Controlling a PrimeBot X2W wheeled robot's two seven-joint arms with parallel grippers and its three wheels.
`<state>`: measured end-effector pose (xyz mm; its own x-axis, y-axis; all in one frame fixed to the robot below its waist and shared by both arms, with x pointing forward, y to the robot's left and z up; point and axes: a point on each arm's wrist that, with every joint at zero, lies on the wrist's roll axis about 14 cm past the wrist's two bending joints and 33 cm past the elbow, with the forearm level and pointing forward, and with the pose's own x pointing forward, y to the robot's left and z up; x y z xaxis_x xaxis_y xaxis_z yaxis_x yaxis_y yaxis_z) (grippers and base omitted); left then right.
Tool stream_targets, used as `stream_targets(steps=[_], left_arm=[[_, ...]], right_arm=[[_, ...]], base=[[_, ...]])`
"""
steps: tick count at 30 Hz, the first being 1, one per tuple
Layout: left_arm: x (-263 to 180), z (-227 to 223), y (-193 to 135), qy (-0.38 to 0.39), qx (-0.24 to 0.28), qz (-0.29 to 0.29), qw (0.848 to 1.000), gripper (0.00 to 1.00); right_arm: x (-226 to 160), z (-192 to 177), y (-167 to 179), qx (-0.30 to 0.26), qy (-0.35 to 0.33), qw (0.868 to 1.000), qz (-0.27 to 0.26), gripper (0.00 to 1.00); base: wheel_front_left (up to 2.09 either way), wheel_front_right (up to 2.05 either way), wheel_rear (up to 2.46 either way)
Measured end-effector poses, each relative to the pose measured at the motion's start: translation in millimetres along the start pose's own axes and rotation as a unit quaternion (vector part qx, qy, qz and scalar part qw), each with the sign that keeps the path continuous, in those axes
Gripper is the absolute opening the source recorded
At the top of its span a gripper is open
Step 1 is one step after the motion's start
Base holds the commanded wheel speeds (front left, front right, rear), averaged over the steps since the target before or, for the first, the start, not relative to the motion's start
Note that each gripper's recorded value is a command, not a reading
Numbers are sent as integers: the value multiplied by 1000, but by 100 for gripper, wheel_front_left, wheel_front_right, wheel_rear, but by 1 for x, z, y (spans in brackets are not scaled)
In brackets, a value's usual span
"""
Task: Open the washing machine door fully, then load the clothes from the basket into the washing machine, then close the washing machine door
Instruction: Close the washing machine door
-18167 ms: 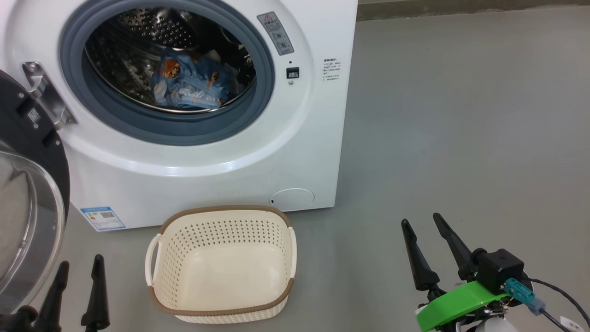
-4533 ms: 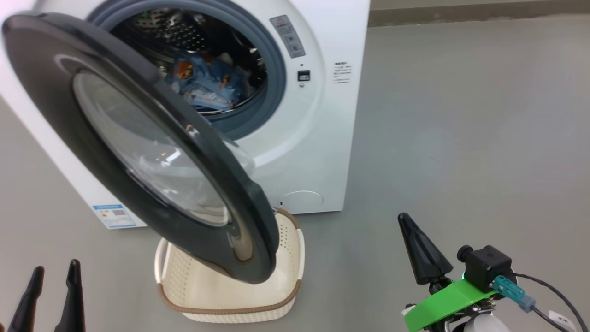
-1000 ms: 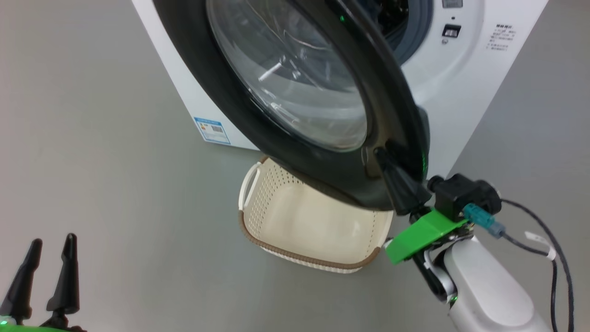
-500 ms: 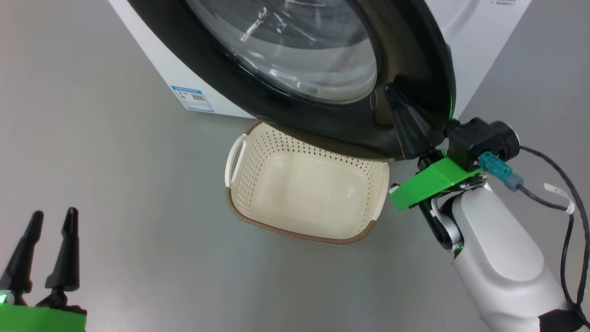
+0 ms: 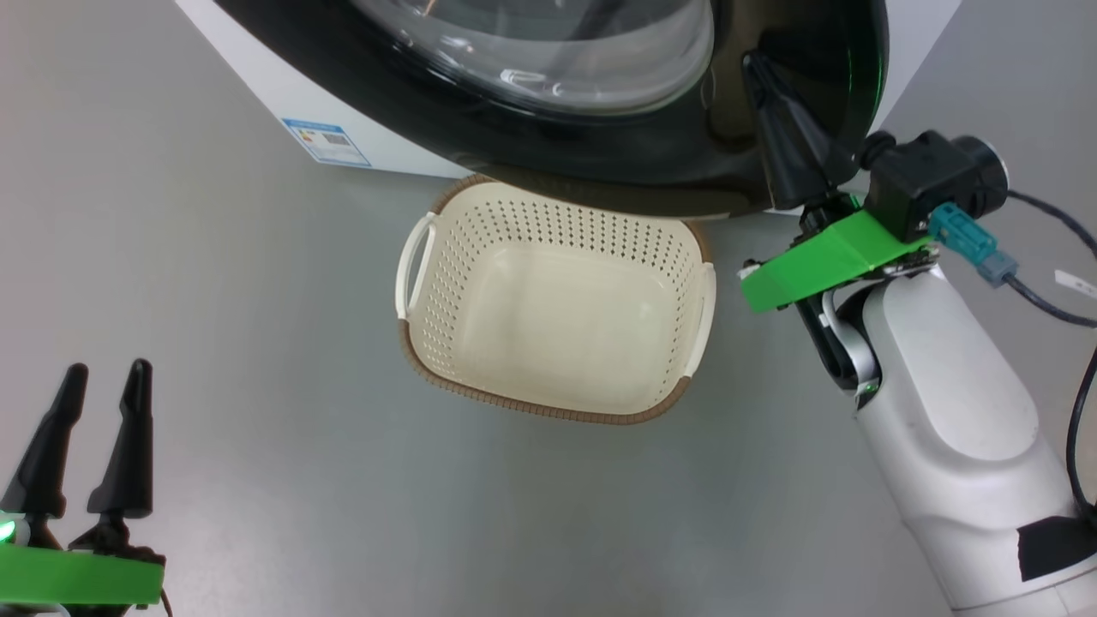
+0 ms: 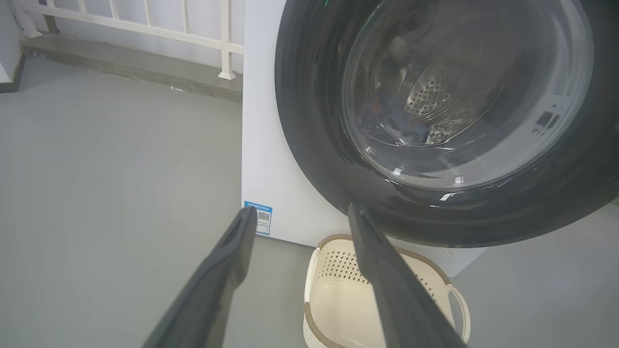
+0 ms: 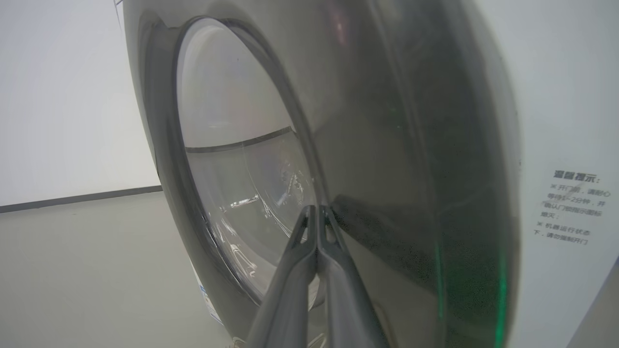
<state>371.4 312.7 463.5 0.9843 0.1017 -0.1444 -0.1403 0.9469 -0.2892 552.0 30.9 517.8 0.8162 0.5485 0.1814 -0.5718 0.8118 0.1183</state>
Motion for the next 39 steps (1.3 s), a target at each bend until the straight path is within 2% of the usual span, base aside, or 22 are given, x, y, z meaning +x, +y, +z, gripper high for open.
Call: stream_targets(steps=[26,39], left_arm=[[27,-17,2,26,-5,1,1000,100],[30,-20,-1,30,-9,-3,1000,100]], right_arm=[[49,4,-45,-26,-34,999,-29,0],[54,1,-67,-36,-30,997,-61,0]], base=[[0,0,0],[0,0,0]])
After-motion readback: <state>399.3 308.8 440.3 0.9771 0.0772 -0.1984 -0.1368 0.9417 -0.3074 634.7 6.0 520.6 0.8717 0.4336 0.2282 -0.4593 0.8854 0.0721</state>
